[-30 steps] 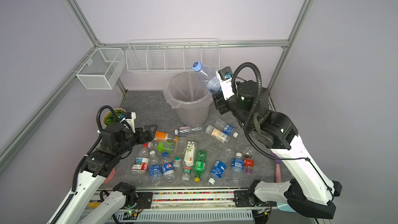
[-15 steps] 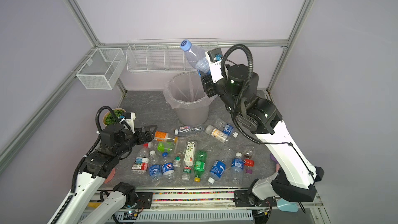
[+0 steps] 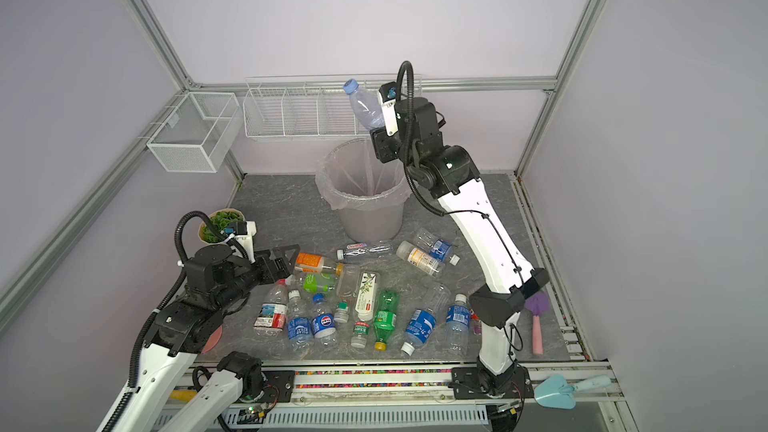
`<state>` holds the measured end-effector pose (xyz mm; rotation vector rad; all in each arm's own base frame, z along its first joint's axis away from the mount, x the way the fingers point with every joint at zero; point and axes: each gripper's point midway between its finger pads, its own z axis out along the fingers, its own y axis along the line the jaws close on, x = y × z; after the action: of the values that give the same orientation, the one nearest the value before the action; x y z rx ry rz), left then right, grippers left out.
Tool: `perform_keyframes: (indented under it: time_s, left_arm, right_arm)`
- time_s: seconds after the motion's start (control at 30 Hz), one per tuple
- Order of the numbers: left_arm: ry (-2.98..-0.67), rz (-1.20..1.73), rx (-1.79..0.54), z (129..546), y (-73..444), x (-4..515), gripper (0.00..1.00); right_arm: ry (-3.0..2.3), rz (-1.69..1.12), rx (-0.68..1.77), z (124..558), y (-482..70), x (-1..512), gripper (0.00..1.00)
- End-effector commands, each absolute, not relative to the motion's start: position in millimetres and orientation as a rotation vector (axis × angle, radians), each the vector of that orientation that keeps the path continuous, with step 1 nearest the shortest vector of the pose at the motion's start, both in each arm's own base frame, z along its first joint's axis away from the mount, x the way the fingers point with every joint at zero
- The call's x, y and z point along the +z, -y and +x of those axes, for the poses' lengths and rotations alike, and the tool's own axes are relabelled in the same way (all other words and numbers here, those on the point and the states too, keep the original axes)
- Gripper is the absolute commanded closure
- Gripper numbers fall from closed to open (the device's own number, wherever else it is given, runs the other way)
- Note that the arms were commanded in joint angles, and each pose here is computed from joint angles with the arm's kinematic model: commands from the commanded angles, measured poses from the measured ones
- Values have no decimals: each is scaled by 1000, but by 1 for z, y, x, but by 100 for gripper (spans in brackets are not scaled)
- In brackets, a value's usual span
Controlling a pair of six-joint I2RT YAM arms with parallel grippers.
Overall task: Throw the plastic bottles in the bin
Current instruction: 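Lift the Ganten bottle with the right gripper and carry it over the bin, then release the bottle into the bin while the left gripper reaches toward the tea bottle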
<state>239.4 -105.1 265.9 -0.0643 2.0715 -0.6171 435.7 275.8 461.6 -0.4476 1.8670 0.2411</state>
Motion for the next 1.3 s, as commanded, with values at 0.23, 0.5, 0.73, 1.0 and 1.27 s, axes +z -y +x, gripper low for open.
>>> perform_keyframes:
  time_s: [0.23, 0.5, 0.73, 1.0, 1.27]
  left_arm:
    - [-2081, -61, -590, 238, 102, 266, 1]
    - [-2079, -49, -614, 238, 106, 268, 1]
    - [-2097, -19, -651, 238, 114, 265, 1]
    - [-2142, 72, -684, 236, 140, 255, 3]
    - [-2211, 192, -659, 232, 182, 239, 5]
  right_arm:
    - [-1871, -496, 324, 394, -264, 478, 12]
    - [-1838, -482, 321, 376, -249, 492, 12]
    - [-1829, -459, 344, 354, -233, 494, 12]
    - [-1870, -419, 324, 329, -208, 476, 12]
    - [-2024, -418, 340, 307, -196, 434, 12]
